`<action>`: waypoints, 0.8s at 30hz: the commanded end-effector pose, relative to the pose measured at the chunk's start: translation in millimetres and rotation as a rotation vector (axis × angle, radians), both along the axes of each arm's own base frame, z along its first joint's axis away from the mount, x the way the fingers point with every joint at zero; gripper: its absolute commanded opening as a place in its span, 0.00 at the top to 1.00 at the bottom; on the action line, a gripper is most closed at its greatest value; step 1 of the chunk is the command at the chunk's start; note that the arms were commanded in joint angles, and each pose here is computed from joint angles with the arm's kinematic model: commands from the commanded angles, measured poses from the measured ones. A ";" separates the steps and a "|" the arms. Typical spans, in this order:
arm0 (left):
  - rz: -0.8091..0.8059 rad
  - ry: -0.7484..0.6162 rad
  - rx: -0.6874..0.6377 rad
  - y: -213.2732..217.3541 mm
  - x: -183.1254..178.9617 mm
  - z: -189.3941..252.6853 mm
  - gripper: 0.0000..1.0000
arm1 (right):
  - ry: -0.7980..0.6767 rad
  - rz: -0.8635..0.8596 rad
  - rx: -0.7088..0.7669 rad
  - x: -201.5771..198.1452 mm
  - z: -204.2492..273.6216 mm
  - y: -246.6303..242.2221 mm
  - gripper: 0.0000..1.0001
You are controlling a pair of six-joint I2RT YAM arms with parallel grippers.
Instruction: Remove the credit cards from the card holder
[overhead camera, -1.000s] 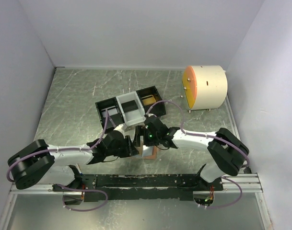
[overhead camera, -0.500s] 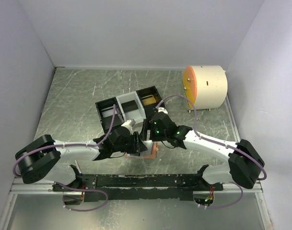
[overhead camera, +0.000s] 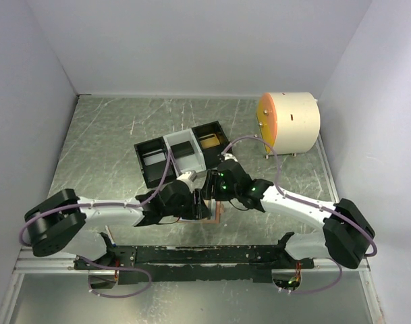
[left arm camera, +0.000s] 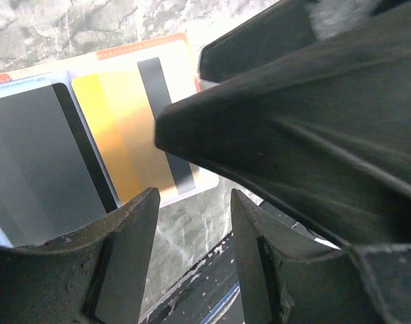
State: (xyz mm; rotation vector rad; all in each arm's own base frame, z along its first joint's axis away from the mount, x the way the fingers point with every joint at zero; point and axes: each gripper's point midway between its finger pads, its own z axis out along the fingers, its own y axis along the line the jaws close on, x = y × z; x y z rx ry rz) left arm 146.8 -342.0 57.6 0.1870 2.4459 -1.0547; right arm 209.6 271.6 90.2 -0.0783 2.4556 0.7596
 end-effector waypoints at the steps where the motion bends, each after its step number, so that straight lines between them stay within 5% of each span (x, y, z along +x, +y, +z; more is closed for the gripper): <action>1: 0.064 -0.076 -0.005 8.7 10.0 26.0 0.42 | 0.016 0.053 0.060 -5.3 -1.4 13.2 0.50; 11: 0.180 -0.098 0.061 47.0 13.3 27.5 0.39 | 0.117 0.082 0.018 -22.7 -40.9 8.1 0.59; 24: 0.097 -0.051 0.150 5.4 24.2 -1.5 0.42 | 0.183 -0.073 -0.144 -38.3 -102.9 -48.3 0.62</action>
